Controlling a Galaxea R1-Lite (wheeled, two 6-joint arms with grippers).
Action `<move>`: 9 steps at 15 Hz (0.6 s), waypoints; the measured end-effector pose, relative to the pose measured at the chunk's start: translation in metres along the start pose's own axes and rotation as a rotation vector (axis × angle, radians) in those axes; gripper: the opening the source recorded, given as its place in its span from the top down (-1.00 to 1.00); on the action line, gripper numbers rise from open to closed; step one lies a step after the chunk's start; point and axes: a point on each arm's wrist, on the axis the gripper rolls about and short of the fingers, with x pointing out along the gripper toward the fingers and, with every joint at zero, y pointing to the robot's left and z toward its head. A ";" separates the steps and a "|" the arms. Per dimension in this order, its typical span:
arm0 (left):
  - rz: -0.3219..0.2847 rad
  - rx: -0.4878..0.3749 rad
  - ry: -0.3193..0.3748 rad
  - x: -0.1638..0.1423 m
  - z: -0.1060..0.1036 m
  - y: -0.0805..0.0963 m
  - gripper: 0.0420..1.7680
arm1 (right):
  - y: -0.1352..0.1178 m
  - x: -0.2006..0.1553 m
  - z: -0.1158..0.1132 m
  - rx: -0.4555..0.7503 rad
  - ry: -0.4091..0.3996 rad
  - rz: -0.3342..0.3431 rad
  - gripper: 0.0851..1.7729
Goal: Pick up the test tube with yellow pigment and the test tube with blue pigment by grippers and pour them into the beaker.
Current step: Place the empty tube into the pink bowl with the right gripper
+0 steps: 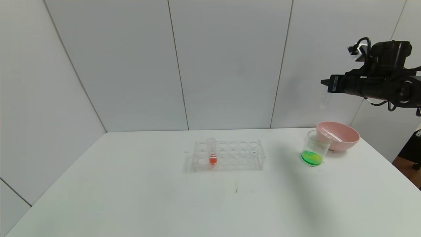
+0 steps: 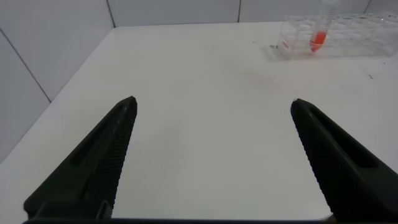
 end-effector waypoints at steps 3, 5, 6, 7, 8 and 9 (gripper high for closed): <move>0.000 0.000 0.000 0.000 0.000 0.000 -1.00 | -0.028 0.006 -0.017 0.007 -0.018 -0.053 0.50; 0.000 0.000 0.000 0.000 0.000 0.000 -1.00 | -0.037 0.011 -0.027 0.013 0.007 -0.072 0.50; 0.000 0.000 0.000 0.000 0.000 0.000 -1.00 | -0.041 0.013 -0.032 0.016 0.020 -0.080 0.50; 0.000 0.000 0.000 0.000 0.000 0.000 -1.00 | -0.045 0.016 -0.037 0.011 0.032 -0.088 0.50; 0.000 0.000 0.000 0.000 0.000 0.000 -1.00 | -0.051 0.018 -0.042 -0.001 0.041 -0.098 0.50; 0.000 0.000 0.000 0.000 0.000 0.000 -1.00 | -0.059 0.020 -0.048 -0.017 0.054 -0.112 0.50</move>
